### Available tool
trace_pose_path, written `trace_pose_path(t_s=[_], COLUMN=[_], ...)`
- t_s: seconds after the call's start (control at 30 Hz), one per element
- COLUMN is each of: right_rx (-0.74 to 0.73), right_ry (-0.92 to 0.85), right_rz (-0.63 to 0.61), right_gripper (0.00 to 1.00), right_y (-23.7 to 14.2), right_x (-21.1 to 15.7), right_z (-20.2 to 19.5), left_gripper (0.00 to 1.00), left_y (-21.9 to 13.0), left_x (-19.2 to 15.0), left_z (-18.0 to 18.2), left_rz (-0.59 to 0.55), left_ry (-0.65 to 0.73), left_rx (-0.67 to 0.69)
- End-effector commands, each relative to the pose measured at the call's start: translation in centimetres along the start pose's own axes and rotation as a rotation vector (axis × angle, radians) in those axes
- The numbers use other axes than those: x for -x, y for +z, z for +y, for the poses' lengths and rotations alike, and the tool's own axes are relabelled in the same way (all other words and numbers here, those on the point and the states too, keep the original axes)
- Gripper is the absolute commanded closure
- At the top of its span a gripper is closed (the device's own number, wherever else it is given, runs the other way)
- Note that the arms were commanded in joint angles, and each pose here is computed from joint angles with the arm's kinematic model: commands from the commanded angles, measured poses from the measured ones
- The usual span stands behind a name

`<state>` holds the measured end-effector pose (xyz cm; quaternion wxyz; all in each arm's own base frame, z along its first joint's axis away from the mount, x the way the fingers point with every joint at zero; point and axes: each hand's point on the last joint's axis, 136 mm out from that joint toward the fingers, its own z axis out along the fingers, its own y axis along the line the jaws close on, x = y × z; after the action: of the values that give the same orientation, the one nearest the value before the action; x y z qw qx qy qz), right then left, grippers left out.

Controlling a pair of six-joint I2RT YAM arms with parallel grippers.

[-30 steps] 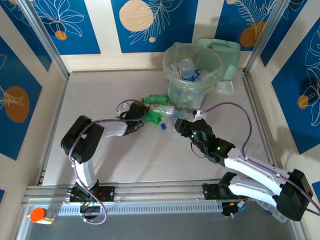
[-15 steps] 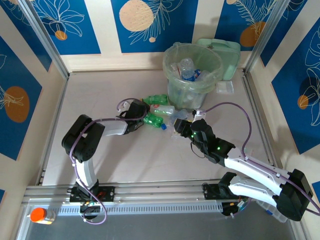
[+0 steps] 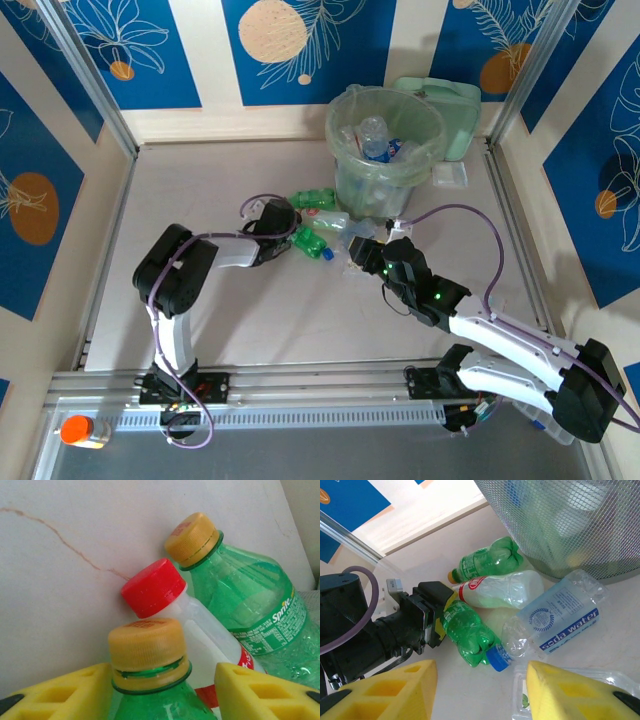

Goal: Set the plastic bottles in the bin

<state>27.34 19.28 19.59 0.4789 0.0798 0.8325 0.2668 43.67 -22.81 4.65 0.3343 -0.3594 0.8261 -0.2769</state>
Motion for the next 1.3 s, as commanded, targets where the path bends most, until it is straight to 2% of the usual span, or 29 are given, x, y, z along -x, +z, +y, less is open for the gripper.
trace_pose_path(t_s=[0.0,0.13,0.5,0.77,0.97,1.13,1.27], right_rx=[0.018,0.020,0.048,0.280,0.462,0.602,0.730], right_ry=[0.016,0.014,-0.012,-0.152,-0.217,-0.227,-0.243], right_rz=[-0.045,-0.043,-0.034,0.041,0.075,0.090,0.073], right_gripper=[0.49,0.49,0.48,0.44,0.35,0.28,0.24], right_y=[-0.5,-0.5,-0.7,-1.6,-3.1,-4.7,-6.3], right_x=[1.4,1.4,1.4,0.2,-0.7,-0.8,-1.3], right_z=[0.6,0.6,1.2,5.3,8.2,10.1,11.5], left_gripper=[0.52,0.62,0.68,0.71,0.72,0.72,0.71], left_y=[0.3,-0.4,-4.4,-9.1,-14.3,-20.0,-23.3], left_x=[-0.1,0.3,1.5,1.3,-0.1,-2.1,-3.6], left_z=[0.9,1.2,0.7,-1.5,-5.7,-9.9,-11.4], left_rz=[0.004,-0.012,-0.046,-0.023,0.051,0.099,0.150], left_ry=[0.011,0.012,0.087,0.188,0.371,0.547,0.635], left_rx=[-0.005,-0.013,-0.062,-0.171,-0.353,-0.640,-0.815])
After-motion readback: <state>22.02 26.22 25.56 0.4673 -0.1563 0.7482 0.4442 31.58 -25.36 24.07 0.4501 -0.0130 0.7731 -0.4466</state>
